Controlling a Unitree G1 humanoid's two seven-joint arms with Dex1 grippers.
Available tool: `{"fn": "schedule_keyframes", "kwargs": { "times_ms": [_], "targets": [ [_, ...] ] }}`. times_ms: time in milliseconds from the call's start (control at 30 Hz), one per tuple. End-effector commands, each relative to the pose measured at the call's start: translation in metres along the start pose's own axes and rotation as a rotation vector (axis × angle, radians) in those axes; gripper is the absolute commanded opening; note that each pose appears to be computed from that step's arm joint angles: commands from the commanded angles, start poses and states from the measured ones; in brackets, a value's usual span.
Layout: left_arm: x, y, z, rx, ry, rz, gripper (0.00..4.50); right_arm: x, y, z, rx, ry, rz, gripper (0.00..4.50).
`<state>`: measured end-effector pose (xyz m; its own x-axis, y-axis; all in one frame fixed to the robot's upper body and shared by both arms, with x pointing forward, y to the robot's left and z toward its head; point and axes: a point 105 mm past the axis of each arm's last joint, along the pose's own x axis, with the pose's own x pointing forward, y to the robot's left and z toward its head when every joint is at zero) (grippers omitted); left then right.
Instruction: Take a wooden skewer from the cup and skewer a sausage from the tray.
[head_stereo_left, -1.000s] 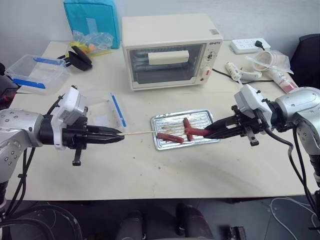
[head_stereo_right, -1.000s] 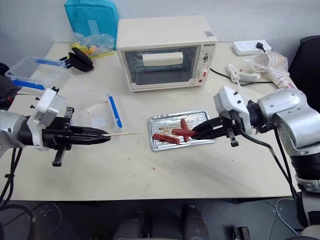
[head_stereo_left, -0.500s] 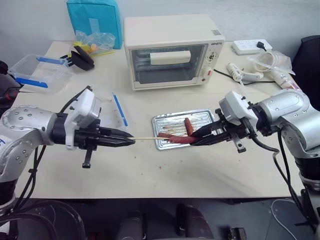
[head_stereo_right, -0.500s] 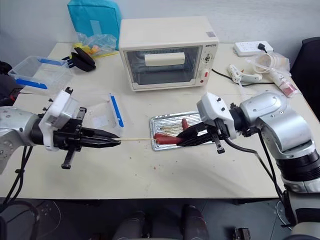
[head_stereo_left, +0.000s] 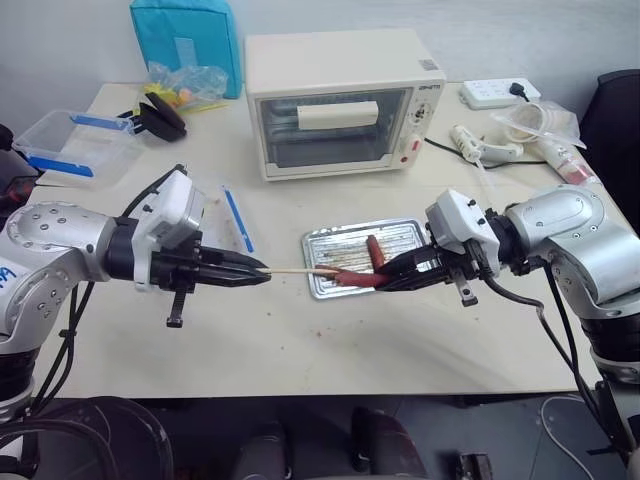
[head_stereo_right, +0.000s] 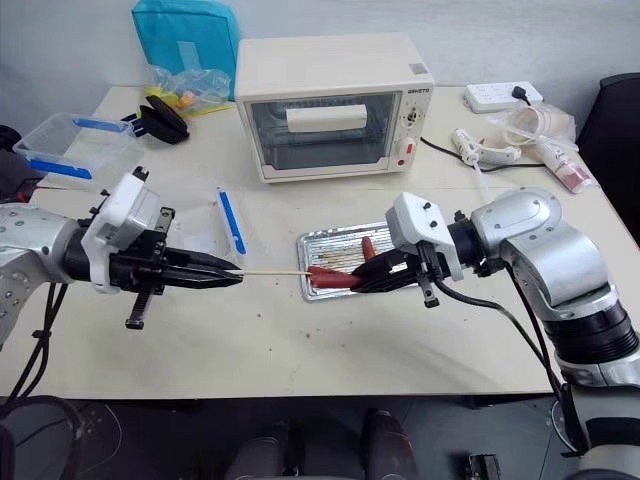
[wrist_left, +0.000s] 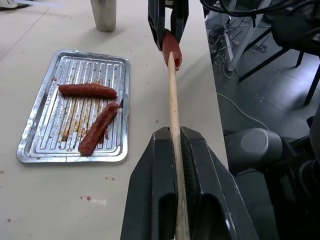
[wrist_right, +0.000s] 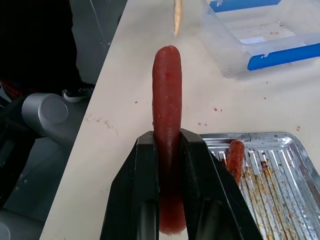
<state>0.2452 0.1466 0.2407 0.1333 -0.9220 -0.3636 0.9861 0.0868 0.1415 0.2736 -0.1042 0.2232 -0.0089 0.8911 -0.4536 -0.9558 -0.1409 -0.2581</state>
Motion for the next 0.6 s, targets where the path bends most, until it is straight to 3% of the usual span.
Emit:
{"fn": "schedule_keyframes", "kwargs": {
  "times_ms": [33,600],
  "targets": [
    [-0.008,0.0,0.004,0.033,0.011,0.023,0.0,-0.008,-0.002,0.008,-0.046,-0.002,-0.02,0.43],
    [0.001,0.001,0.003,0.053,0.001,0.022,0.0,0.0,-0.002,0.022,-0.062,-0.042,-0.013,0.43]
  ]
}}
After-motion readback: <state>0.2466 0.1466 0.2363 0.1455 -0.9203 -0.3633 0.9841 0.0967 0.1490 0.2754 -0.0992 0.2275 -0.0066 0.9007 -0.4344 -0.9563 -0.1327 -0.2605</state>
